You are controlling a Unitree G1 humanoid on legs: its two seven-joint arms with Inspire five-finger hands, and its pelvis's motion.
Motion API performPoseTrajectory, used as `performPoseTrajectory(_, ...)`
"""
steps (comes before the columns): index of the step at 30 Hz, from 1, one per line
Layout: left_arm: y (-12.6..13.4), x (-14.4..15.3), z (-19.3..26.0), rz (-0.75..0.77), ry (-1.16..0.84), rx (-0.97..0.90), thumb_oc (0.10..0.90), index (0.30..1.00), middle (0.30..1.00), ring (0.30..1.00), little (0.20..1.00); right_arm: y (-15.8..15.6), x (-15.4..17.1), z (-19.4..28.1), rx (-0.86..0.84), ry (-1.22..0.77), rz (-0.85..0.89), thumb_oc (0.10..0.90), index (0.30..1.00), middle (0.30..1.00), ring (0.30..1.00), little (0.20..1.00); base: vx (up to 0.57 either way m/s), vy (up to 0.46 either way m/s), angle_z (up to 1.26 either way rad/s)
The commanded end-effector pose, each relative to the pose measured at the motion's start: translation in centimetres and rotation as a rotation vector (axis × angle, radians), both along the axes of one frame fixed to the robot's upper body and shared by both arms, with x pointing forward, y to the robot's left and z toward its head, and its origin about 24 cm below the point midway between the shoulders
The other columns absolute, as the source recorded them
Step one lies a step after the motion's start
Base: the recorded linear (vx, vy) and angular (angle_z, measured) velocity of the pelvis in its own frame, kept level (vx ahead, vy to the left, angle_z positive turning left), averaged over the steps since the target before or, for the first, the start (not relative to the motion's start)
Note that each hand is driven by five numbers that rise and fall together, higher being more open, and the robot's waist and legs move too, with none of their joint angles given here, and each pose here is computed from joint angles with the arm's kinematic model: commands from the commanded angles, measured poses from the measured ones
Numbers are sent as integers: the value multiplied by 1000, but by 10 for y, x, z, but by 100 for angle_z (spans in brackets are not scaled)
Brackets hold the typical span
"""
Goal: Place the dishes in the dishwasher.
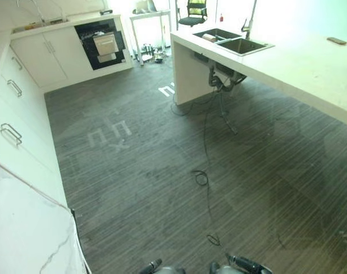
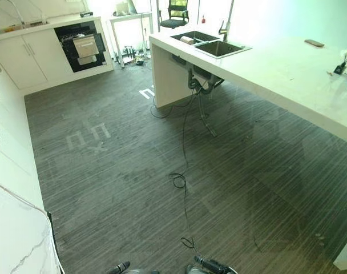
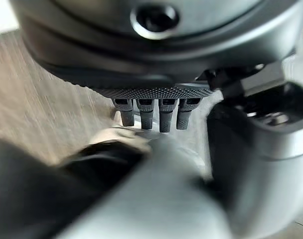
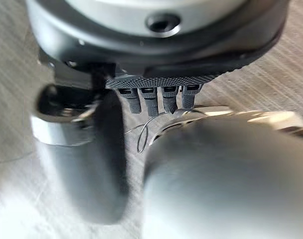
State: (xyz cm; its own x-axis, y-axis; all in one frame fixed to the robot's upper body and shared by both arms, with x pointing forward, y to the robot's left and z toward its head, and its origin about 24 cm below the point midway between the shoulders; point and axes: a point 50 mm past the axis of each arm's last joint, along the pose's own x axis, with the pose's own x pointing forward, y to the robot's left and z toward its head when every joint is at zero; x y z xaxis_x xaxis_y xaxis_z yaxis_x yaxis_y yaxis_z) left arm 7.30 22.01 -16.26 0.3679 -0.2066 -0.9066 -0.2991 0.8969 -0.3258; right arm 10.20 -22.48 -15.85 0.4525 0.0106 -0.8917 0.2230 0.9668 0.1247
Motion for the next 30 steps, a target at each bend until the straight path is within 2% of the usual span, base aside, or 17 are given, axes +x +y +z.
performPoseTrajectory(1,-47,68,17,-80,-305,-168,800,900,900,900,900,-19,55,28,-57,-252,27,800,900,900,900,900,-27,-26,-8)
performPoseTrajectory(3,-39,85,28,-80,-396,-110,800,900,900,900,900,-22,75,43,-96,-343,57,800,900,900,900,900,-44,-32,-7)
performPoseTrajectory(8,-32,106,47,-98,-542,-21,800,900,900,900,900,-17,94,64,-117,-466,93,800,900,900,900,900,-23,-15,1)
performPoseTrajectory(13,-24,115,60,-151,-637,113,800,900,900,900,900,-15,99,75,-119,-530,100,800,900,900,900,900,-2,-3,1)
performPoseTrajectory(18,-21,115,63,-160,-647,146,800,900,900,900,900,-14,100,77,-122,-535,98,800,900,900,900,900,0,0,0)
performPoseTrajectory(30,-7,123,75,-185,-720,416,800,900,900,900,900,-8,99,79,-116,-567,91,800,900,900,900,900,22,-33,4)
